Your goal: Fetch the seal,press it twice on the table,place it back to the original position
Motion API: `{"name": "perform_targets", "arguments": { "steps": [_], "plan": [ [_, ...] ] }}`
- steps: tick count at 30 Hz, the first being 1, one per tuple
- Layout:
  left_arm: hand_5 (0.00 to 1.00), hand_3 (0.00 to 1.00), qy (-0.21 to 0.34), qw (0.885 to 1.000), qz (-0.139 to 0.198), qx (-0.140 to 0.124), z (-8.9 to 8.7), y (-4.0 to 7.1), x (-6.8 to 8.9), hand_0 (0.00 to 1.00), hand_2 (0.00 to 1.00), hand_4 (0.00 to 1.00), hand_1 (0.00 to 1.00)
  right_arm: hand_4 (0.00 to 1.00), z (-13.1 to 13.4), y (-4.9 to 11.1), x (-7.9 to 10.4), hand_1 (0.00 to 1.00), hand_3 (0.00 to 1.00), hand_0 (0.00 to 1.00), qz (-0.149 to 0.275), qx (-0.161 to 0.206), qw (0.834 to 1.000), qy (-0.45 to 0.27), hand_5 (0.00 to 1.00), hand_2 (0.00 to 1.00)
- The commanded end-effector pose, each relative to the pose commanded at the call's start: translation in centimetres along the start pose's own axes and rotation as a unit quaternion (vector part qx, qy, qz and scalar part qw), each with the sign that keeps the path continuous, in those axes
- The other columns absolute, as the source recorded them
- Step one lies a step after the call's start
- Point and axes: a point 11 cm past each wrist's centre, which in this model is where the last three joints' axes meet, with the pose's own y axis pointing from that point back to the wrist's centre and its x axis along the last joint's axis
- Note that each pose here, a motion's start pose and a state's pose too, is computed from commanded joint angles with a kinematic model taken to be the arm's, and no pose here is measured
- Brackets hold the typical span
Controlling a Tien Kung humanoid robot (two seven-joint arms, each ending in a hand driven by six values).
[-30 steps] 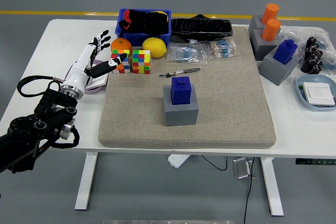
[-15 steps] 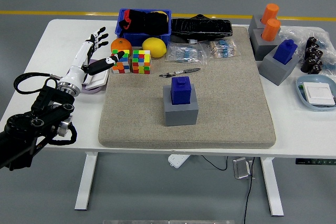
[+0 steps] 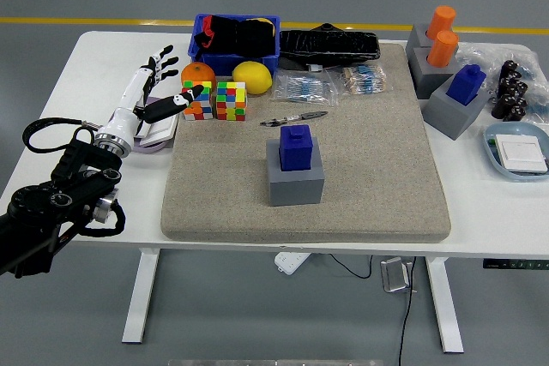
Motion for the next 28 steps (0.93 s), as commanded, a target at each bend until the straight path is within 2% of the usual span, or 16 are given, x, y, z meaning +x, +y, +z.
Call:
{"name": "perform_targets", "arguments": {
  "steps": [28],
  "plan": [
    [0.289,0.958,-0.004,1.0,-0.005,-0.002,0.17,-0.02,-0.11,0.919,0.906,0.834,0.841,0.754,0.16,0.05,0.26,0.761,0.693,0.835,0.002,-0.001,1.0,0.001,0.369,0.753]
  ]
}}
